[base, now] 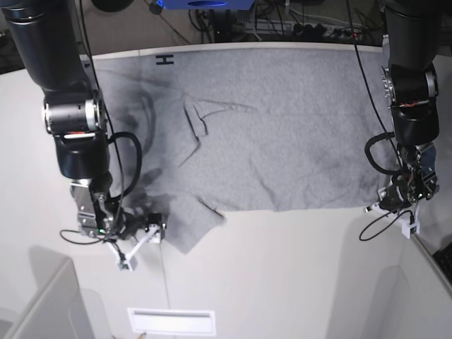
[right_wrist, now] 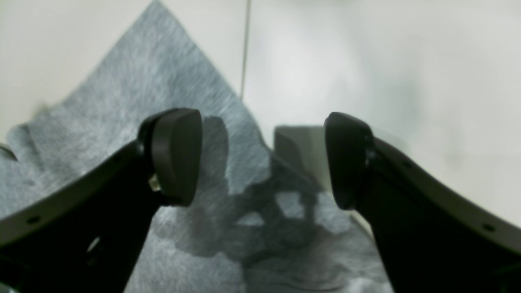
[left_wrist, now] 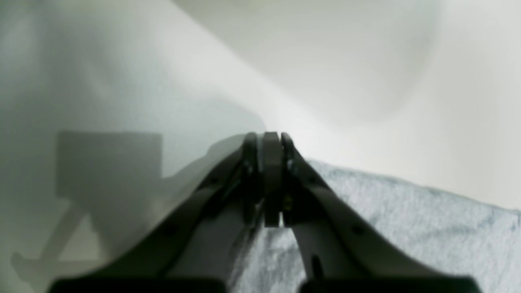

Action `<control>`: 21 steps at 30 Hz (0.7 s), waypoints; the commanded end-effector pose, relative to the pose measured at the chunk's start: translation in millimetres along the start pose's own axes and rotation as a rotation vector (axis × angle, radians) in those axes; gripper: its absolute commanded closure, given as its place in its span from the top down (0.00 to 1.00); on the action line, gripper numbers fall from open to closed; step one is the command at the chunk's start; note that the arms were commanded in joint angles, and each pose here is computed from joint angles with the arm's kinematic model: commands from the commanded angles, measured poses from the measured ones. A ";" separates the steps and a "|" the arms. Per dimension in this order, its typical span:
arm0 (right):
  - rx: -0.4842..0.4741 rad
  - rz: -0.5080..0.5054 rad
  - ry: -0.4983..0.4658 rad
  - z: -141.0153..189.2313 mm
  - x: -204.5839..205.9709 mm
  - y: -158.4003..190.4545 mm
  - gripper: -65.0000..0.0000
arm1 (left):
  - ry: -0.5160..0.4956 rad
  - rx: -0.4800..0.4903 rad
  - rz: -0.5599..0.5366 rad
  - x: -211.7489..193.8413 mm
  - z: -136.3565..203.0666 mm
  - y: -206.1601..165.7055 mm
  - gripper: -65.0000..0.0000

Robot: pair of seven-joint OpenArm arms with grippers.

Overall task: Fold the T-shirt properly
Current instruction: 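Grasp the hem corners with both grippers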

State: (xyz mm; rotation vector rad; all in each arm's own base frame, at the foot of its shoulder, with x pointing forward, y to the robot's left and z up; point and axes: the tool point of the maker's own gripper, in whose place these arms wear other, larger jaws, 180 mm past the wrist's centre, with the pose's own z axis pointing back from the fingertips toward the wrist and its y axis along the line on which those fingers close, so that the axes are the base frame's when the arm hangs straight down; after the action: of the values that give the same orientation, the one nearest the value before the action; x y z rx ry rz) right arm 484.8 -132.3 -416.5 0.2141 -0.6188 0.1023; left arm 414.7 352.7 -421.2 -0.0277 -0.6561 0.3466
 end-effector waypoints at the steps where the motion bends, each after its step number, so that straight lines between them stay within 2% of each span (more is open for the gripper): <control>1: 0.006 0.005 -0.087 9.0 40.7 2.2 0.69 | 0.013 0.000 -0.011 4.7 2.6 0.2 0.00; 7: 0.003 -0.050 -0.126 -5.0 39.3 4.4 0.69 | 0.013 -0.001 -0.010 5.0 2.8 -0.2 0.00; 12: -0.001 -0.063 -0.096 -10.0 23.2 2.5 0.69 | 0.012 0.000 -0.009 5.4 3.1 0.8 0.00; 16: 0.008 -0.065 -0.018 -15.3 -2.5 6.3 0.69 | 0.012 0.000 -0.009 5.4 3.1 0.8 0.00; 19: 0.019 -0.021 0.007 -19.9 -9.4 19.8 0.66 | 0.009 0.002 -0.010 7.4 3.7 1.3 0.00; 21: 0.010 0.057 0.044 -23.5 -20.9 25.2 0.58 | 0.008 0.002 -0.009 8.3 3.8 1.2 0.00</control>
State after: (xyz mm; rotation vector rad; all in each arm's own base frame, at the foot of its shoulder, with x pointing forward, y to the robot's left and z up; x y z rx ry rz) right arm 485.1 -109.4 -438.4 0.1862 -0.6363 0.1589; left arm 415.2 352.7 -420.4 -0.0297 -0.6574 0.3481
